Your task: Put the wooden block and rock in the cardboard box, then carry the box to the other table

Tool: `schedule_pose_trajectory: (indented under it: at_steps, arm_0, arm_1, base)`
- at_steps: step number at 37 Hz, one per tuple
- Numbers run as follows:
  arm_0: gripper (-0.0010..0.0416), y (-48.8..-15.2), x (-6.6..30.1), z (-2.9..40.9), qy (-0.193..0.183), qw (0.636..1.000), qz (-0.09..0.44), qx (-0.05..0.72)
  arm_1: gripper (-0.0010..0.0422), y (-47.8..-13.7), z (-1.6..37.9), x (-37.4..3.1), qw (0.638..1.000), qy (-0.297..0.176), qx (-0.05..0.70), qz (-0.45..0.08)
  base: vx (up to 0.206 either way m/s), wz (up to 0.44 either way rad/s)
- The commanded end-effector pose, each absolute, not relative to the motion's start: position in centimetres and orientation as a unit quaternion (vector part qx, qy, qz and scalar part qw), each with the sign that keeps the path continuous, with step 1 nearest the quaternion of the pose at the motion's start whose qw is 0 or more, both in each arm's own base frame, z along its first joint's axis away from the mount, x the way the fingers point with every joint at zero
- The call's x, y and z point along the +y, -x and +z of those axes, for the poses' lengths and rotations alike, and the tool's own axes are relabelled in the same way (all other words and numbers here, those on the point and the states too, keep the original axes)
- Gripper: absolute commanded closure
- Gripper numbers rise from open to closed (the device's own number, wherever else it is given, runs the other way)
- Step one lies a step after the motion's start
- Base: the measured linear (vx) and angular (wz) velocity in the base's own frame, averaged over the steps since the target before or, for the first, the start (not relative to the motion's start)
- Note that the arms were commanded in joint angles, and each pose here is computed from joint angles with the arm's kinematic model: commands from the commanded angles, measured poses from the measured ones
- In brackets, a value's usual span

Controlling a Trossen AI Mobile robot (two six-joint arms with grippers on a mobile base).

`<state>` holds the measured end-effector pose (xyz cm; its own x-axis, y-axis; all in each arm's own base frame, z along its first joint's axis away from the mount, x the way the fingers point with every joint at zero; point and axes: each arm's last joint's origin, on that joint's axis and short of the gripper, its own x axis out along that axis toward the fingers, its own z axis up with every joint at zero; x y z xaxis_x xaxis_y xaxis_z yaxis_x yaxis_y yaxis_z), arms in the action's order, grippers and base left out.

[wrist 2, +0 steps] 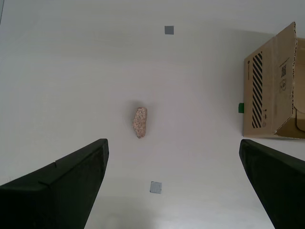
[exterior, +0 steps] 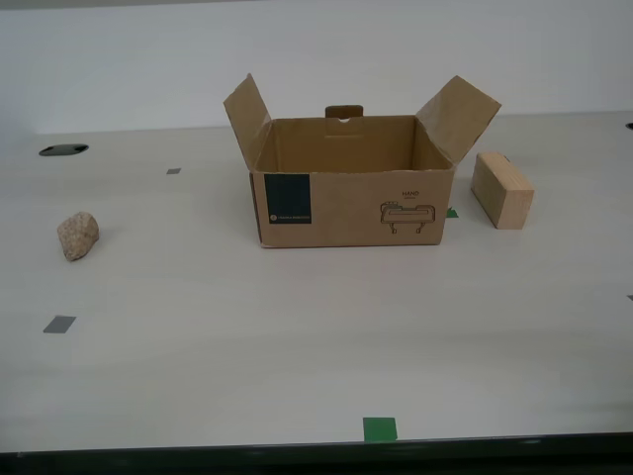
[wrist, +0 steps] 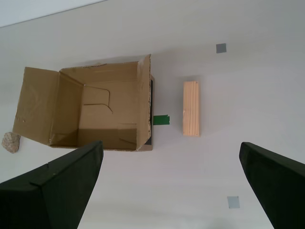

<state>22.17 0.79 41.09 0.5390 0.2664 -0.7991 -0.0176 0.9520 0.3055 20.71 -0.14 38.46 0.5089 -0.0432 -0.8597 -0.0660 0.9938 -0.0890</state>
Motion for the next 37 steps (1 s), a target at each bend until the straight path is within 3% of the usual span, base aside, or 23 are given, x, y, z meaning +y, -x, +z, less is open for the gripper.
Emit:
schedule_pose_trajectory:
  at_steps: [1,6,37]
  arm_0:
    - [0.0005,-22.13,0.82,41.09,-0.124,0.867,0.088,0.474]
    - [0.0009,-22.13,0.82,41.08,-0.109,0.869,0.096,0.472]
    - [0.0016,-22.22,0.81,41.15,-0.109,0.872,0.095,0.467]
  arm_1:
    - [0.0037,-20.69,38.49,-0.14,0.867,0.056,0.495,0.006]
    - [0.0037,-20.69,38.49,-0.14,0.867,0.056,0.495,0.006]
    - [0.0037,-20.70,38.49,-0.14,0.867,0.056,0.495,0.006]
  base:
    - [0.000,0.000]
    - [0.000,0.000]
    - [0.000,0.000]
